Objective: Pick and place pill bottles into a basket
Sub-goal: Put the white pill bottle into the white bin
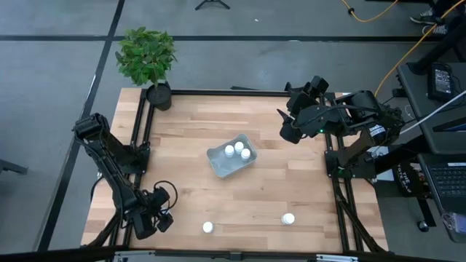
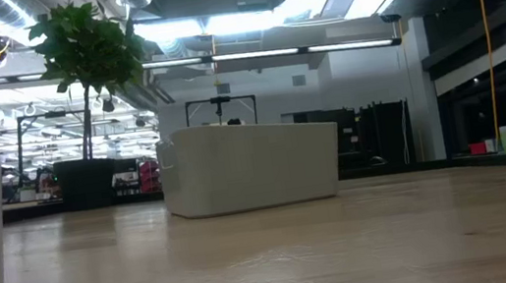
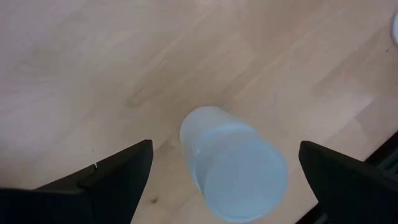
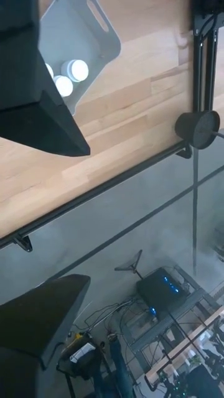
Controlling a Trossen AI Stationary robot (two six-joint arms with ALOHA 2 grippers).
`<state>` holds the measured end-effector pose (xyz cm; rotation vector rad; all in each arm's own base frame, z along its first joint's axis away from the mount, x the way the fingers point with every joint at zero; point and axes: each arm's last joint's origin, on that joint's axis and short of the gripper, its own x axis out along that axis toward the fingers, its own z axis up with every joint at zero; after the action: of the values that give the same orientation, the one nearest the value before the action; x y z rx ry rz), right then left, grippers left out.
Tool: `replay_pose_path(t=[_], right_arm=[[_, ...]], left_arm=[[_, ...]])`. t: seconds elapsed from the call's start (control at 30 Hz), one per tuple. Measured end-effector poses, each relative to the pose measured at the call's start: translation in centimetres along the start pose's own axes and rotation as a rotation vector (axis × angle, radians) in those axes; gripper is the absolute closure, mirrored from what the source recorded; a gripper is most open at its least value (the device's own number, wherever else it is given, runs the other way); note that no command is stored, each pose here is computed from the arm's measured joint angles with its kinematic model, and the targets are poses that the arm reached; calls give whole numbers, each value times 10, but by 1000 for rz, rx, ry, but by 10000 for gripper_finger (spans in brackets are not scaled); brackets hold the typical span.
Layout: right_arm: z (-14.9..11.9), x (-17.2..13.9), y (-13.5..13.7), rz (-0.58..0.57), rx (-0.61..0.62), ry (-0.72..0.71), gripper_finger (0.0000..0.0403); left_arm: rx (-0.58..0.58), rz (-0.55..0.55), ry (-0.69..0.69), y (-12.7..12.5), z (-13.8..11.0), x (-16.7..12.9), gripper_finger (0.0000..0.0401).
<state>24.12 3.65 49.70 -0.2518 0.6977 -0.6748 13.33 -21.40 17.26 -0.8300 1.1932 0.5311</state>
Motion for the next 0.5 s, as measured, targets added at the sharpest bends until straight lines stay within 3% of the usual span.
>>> replay_pose_path(t=[0.23,0.5], right_arm=[[0,0,0,0,-22,0,76],[0,0,0,-1,-25,0,76]], left_arm=[[-4,19,76,4,-2,5,72],[-26,3,69,1,3,7,203]])
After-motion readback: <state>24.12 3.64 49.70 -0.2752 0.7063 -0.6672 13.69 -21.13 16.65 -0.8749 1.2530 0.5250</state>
